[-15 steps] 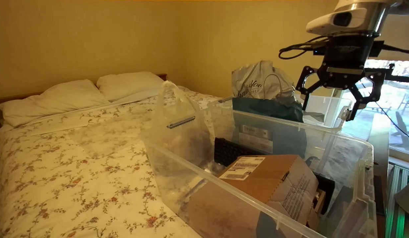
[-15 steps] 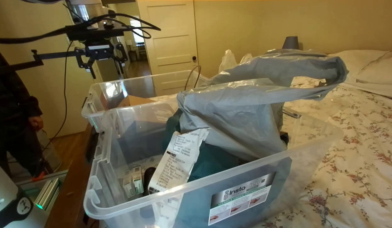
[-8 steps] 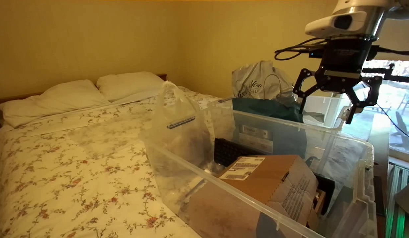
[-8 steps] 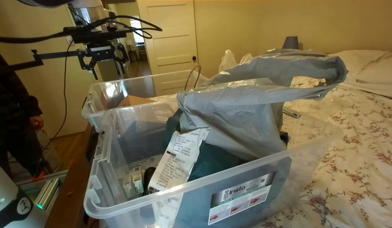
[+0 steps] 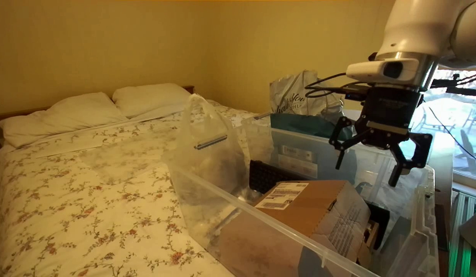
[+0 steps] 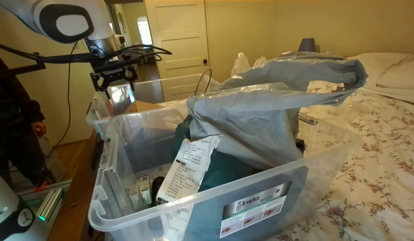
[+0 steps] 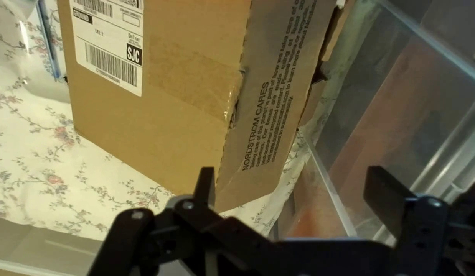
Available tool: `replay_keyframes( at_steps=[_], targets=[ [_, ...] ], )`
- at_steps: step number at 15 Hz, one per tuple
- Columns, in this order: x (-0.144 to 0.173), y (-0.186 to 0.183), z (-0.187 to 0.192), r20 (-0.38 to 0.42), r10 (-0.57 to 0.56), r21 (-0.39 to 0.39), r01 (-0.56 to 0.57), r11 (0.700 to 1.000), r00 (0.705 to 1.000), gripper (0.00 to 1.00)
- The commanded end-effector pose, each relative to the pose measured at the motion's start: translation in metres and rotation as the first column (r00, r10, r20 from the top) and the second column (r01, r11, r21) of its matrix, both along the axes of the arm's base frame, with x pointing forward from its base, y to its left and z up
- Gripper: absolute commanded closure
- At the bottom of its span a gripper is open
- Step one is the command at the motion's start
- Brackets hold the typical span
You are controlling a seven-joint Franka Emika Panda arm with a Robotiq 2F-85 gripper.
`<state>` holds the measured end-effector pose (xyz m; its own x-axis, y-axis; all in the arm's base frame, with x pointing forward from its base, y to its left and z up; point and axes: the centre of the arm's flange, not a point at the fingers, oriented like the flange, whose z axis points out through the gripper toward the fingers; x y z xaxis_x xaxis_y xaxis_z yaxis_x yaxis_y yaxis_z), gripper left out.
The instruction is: Open the brown box.
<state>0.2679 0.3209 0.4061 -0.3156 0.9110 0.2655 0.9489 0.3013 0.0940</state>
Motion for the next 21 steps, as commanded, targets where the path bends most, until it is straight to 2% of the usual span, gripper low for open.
replay_keyframes(
  at_steps=[1,3,4,5,8,12,14,18,21],
  targets=[
    [0.005,0.017,-0.035,0.056,-0.006,-0.009,0.006,1.000,0.998,0.00],
    [0.009,0.025,-0.046,0.092,-0.012,-0.026,0.014,1.000,0.996,0.00],
    [0.008,0.025,-0.050,0.066,0.003,-0.046,0.000,0.999,0.998,0.00],
    [0.004,0.019,-0.037,0.057,0.003,-0.018,-0.002,1.000,0.998,0.00],
    [0.005,0.020,-0.049,0.044,0.011,-0.041,-0.010,0.999,0.999,0.00],
    [0.017,0.029,-0.073,0.137,-0.033,0.010,0.032,0.999,0.990,0.00],
    [0.021,0.032,-0.084,0.160,-0.050,0.030,0.046,0.998,0.986,0.00],
    [0.027,0.031,-0.110,0.196,-0.056,-0.014,0.059,0.998,0.979,0.00],
    [0.035,0.035,-0.112,0.278,-0.082,-0.007,0.087,0.996,0.957,0.00]
  ],
)
